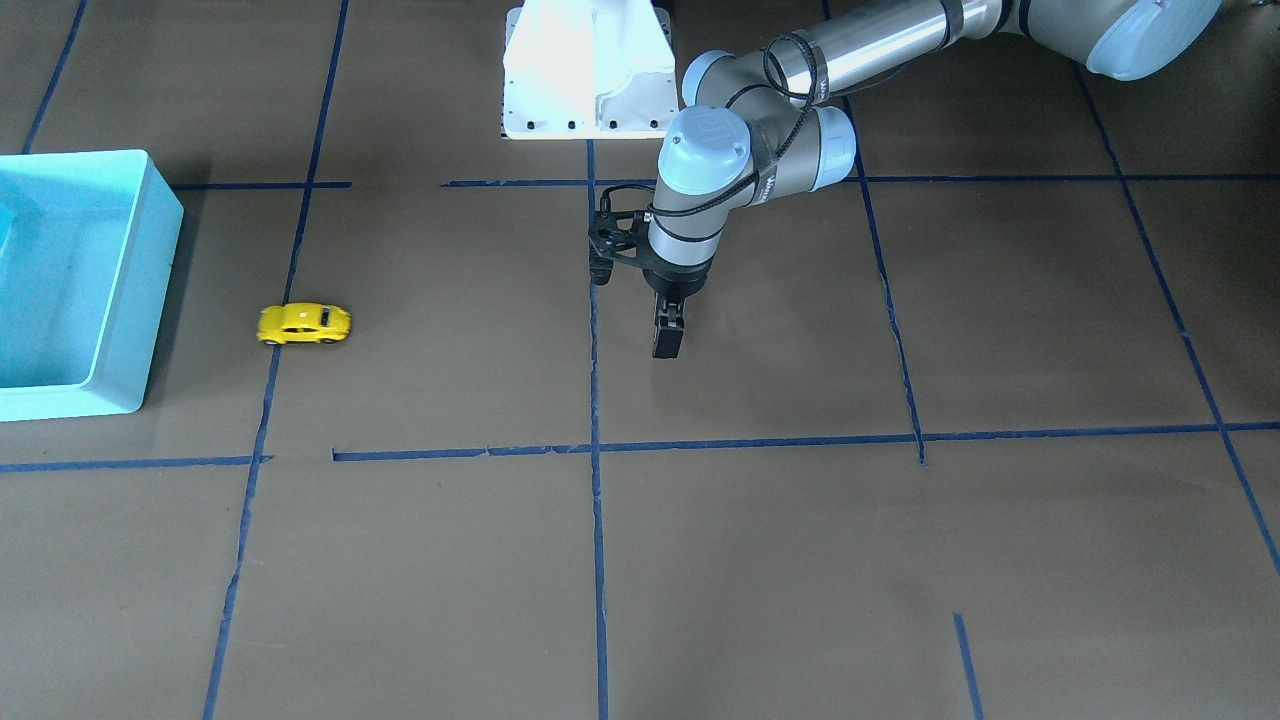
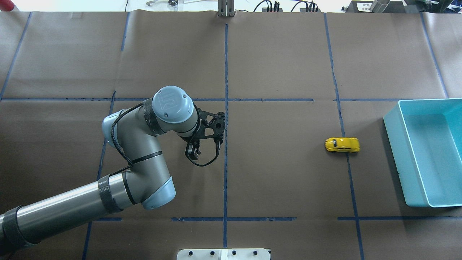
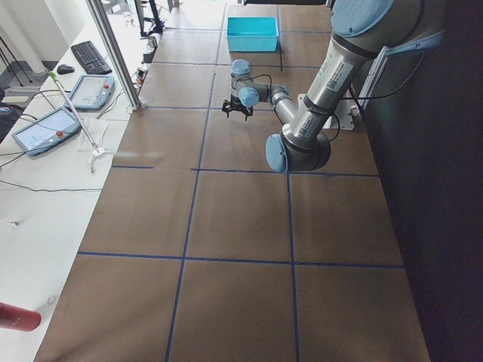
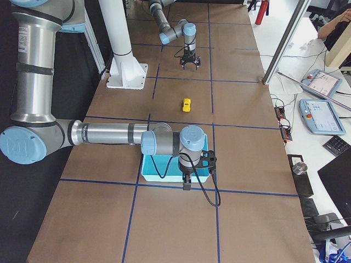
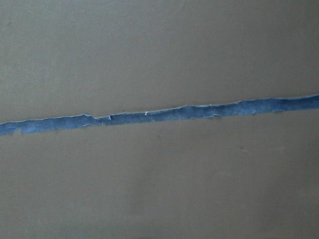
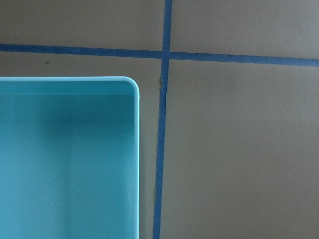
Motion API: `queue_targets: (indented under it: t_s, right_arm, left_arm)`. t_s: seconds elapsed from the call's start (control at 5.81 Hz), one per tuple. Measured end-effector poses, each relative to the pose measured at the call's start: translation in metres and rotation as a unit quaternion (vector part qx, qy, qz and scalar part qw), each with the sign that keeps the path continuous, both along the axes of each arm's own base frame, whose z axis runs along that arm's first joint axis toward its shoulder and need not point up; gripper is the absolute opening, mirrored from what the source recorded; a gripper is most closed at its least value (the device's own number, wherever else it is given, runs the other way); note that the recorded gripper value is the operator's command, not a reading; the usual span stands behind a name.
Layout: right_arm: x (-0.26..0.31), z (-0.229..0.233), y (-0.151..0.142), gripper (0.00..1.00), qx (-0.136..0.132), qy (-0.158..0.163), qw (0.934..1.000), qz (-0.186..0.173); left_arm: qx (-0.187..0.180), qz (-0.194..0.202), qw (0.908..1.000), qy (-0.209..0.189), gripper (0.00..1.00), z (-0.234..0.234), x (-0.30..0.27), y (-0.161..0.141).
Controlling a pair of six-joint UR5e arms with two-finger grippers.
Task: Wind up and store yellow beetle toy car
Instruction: 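Raise and withdraw the left arm while the right arm moves toward the car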
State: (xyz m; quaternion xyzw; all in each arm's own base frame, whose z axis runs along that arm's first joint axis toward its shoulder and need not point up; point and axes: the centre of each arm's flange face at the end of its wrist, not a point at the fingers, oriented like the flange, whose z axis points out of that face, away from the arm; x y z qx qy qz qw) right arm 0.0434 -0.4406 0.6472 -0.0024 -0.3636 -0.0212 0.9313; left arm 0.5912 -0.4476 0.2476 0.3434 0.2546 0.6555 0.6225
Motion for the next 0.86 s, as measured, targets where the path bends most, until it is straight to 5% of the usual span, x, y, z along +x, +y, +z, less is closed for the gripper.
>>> queue_targets:
  t_s: [0.86]
  right_arm:
    - [0.000,-0.001,-0.001,1.00,0.002,0.000,1.0000,0.000]
  left_arm:
    - [-0.005,-0.033,0.9995,0.002,1.00,0.011,-0.060,-0.028]
